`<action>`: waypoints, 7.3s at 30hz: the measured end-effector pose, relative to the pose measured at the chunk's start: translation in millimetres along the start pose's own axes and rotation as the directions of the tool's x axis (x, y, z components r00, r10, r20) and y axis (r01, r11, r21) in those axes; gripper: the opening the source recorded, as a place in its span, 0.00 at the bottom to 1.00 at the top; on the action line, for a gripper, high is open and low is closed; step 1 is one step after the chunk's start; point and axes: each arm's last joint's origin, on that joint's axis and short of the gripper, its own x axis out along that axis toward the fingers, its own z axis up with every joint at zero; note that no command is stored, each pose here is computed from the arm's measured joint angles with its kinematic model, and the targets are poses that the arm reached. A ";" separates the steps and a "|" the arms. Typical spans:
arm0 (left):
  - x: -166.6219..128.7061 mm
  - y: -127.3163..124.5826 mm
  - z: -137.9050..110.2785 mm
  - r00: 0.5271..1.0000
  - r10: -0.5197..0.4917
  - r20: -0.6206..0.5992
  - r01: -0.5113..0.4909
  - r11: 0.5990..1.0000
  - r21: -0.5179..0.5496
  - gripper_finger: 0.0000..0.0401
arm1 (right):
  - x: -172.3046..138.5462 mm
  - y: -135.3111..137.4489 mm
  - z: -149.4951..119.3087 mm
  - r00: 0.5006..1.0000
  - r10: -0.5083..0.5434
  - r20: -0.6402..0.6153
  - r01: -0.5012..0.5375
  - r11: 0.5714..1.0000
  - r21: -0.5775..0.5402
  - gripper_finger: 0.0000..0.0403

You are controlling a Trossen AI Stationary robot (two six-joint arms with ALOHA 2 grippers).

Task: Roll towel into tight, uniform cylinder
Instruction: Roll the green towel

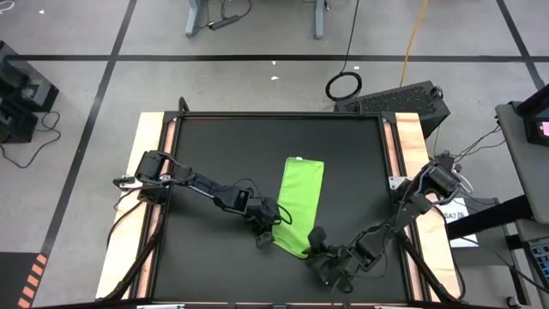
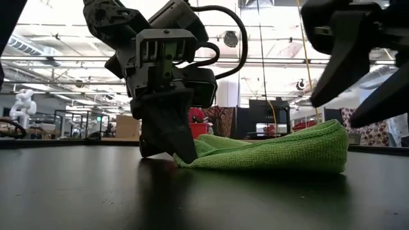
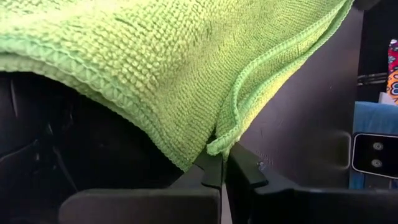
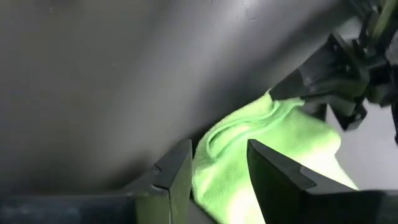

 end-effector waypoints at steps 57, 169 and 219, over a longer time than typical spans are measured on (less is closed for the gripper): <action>7.4 -22.5 -27.5 0.991 -0.007 -0.135 0.000 0.999 -0.052 0.02 | 51.3 -31.6 -41.6 0.925 0.359 0.124 -0.186 0.144 0.972 0.02; -0.6 -9.0 -12.1 0.993 -0.042 -0.107 0.027 0.991 -0.131 0.03 | 49.1 -36.0 -10.7 0.904 0.412 0.114 -0.400 0.910 -0.110 0.32; -67.9 -57.2 3.8 0.981 -0.083 0.175 0.009 0.923 0.386 0.61 | 40.8 -3.2 -7.4 0.954 0.292 0.070 -0.245 0.626 0.740 0.00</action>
